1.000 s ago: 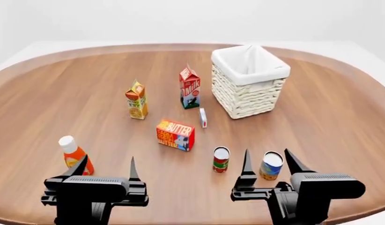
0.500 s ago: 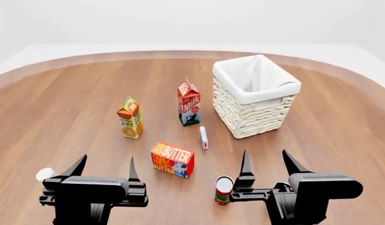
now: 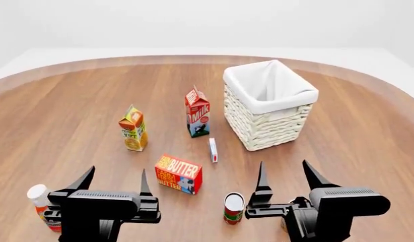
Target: Pick up the cream cheese box and the butter, and put them in the basket.
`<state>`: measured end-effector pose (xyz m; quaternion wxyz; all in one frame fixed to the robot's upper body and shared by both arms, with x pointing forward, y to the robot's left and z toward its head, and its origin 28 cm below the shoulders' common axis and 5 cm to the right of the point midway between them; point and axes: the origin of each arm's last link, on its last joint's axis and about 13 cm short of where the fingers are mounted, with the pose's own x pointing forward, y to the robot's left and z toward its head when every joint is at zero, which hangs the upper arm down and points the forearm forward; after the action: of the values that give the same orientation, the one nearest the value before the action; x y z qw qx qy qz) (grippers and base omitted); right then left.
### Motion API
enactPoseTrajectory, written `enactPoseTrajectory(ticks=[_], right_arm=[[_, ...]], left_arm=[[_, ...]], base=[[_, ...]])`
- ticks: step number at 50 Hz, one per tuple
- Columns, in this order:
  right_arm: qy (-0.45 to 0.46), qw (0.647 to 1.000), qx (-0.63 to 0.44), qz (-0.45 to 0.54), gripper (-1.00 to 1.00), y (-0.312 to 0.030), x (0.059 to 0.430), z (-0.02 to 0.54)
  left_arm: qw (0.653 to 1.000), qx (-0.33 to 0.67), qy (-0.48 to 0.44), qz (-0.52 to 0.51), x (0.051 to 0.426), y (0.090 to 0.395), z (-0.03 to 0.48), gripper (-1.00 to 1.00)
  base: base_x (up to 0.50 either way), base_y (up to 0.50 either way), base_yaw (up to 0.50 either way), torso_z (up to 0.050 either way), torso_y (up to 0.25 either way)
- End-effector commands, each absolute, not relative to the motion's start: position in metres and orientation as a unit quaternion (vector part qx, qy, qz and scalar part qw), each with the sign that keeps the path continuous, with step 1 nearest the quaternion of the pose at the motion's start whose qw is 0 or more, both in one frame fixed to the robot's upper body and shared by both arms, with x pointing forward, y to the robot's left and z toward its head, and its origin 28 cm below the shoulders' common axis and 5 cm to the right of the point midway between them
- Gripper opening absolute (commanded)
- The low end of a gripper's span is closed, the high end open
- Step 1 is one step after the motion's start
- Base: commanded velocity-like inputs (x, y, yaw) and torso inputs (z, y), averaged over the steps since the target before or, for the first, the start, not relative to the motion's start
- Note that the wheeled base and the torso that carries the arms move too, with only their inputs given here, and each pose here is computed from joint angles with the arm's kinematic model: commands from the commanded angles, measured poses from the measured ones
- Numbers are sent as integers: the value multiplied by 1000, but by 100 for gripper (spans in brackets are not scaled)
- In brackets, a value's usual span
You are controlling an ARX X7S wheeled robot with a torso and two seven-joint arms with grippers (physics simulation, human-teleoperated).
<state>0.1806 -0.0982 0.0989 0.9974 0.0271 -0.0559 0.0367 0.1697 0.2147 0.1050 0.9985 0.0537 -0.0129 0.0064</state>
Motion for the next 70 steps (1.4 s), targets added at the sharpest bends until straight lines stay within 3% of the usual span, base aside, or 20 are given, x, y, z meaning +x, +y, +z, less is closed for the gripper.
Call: enactPoseTrajectory(ticks=[1, 23, 48, 70], right_arm=[[-59, 997, 27, 39, 100, -97, 180, 99], [-64, 997, 32, 43, 100, -97, 179, 99], [-68, 995, 50, 57, 100, -97, 177, 100], [-69, 995, 42, 52, 100, -96, 178, 100]], left_arm=[[998, 56, -14, 7, 170, 215, 105, 100], [998, 56, -14, 7, 170, 215, 105, 100], [998, 56, -14, 5, 170, 214, 104, 100], [998, 56, -14, 4, 170, 214, 105, 100]], base=[[0, 0, 0, 0, 0], [449, 0, 0, 0, 0], [10, 119, 0, 0, 0], [454, 0, 0, 0, 0]])
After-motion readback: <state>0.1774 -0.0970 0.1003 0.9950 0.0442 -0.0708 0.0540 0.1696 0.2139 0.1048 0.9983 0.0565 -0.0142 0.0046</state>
